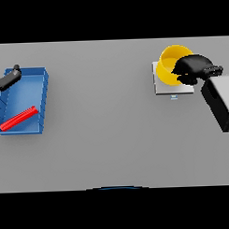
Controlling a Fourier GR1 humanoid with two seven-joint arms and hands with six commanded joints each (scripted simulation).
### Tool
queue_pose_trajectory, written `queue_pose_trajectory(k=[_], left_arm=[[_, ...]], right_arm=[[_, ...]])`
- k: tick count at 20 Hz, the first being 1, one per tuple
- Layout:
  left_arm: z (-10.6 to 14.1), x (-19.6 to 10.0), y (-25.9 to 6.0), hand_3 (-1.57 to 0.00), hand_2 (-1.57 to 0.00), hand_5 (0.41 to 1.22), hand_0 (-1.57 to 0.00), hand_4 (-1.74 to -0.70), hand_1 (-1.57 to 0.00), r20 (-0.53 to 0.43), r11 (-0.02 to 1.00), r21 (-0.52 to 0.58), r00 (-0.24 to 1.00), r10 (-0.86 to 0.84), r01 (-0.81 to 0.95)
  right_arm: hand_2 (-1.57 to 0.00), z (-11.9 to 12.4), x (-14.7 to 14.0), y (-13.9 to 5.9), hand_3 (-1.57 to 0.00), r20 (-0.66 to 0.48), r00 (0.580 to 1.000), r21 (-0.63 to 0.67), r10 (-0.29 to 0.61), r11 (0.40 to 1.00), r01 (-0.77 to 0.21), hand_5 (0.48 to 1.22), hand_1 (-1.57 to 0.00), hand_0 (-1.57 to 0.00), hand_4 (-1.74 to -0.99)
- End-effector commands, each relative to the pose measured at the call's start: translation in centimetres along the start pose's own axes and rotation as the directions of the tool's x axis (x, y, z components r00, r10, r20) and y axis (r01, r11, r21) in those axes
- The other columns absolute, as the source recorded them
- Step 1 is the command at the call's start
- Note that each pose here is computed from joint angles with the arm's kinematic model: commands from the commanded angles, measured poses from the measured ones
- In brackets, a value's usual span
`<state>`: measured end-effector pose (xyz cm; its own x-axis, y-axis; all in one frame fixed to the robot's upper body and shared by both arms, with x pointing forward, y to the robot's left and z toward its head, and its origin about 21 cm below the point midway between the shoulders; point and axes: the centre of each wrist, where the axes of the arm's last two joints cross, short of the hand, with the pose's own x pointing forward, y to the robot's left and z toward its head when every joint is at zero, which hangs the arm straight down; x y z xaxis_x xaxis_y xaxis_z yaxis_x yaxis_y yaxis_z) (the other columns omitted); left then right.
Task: Pick up the red beaker and tilt it to pour out 1 green nut into yellow bowl. Pick up the yellow bowl and place it on the metallic measuring scale.
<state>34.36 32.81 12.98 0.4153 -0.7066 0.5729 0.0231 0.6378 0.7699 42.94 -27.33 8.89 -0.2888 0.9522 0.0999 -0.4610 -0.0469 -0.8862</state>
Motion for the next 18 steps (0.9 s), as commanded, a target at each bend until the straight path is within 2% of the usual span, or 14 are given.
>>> queue_pose_trajectory(k=[1, 2, 3, 4, 6, 9, 13, 18], left_arm=[[-0.13, 0.03, 0.02, 0.00, 0.00, 0.740, 0.00, -0.81, 0.00, -0.002, 1.000, 0.000, 1.000, 0.000, 0.000], [-0.11, -0.01, 0.31, 0.00, 0.00, 0.745, 0.00, -0.81, 0.00, -0.002, 1.000, -0.003, 1.000, 0.003, -0.003], [-0.12, 0.04, -0.04, 0.00, 0.00, 0.745, 0.00, -0.81, 0.00, -0.006, 1.000, -0.003, 1.000, 0.001, -0.001], [-0.30, -0.24, -0.14, 0.00, 0.00, 0.744, 0.00, -0.81, 0.00, -0.010, 1.000, -0.002, 1.000, -0.002, 0.002], [-0.42, 0.21, -0.26, 0.00, 0.00, 0.745, 0.00, -0.81, 0.00, -0.005, 1.000, -0.012, 1.000, -0.003, 0.003], [-0.46, -0.02, -0.52, 0.00, 0.00, 0.738, 0.00, -0.81, 0.00, -0.006, 1.000, -0.010, 1.000, -0.015, 0.015], [-0.55, 0.21, -0.54, 0.00, 0.00, 0.736, 0.00, -0.81, 0.00, -0.011, 1.000, -0.010, 1.000, 0.001, -0.001], [-0.63, 0.17, -0.40, 0.00, 0.00, 0.734, 0.00, -0.82, 0.00, -0.001, 1.000, -0.010, 1.000, 0.011, -0.011]], right_arm=[[-1.57, -0.09, -0.07, 0.08, -1.17, -0.011, 1.000, 0.010, -0.011, 1.000, 0.011, 1.221, -1.41, -1.54, -1.728], [-1.50, -0.28, 0.16, 0.04, -1.02, -0.020, 1.000, 0.023, -0.023, 0.999, 0.024, 1.221, -1.44, -1.54, -1.659], [-1.35, -0.33, 0.08, -0.09, -0.91, -0.028, 0.999, 0.029, -0.034, 0.999, 0.035, 1.134, -1.35, -1.52, -1.596], [-1.13, -0.33, -0.09, -0.03, -0.82, -0.030, 0.999, 0.032, -0.044, 0.998, 0.045, 1.053, -1.08, -1.22, -1.548], [-0.81, -0.17, -0.32, 0.05, -0.71, -0.020, 0.999, 0.043, -0.043, 0.998, 0.044, 0.928, -0.69, -0.78, -1.470], [-0.52, -0.55, -0.17, 0.28, -0.60, -0.024, 0.999, 0.055, -0.045, 0.997, 0.047, 0.821, -0.35, -0.40, -1.410], [-0.29, -0.65, -0.12, -0.01, -0.47, 0.008, 1.000, 0.077, -0.019, 0.997, 0.019, 0.755, -0.14, -0.16, -1.356], [-0.12, -1.01, 0.07, -0.12, -0.35, 0.005, 1.000, 0.096, 0.000, 0.995, -0.001, 0.733, -0.05, -0.05, -1.308]])
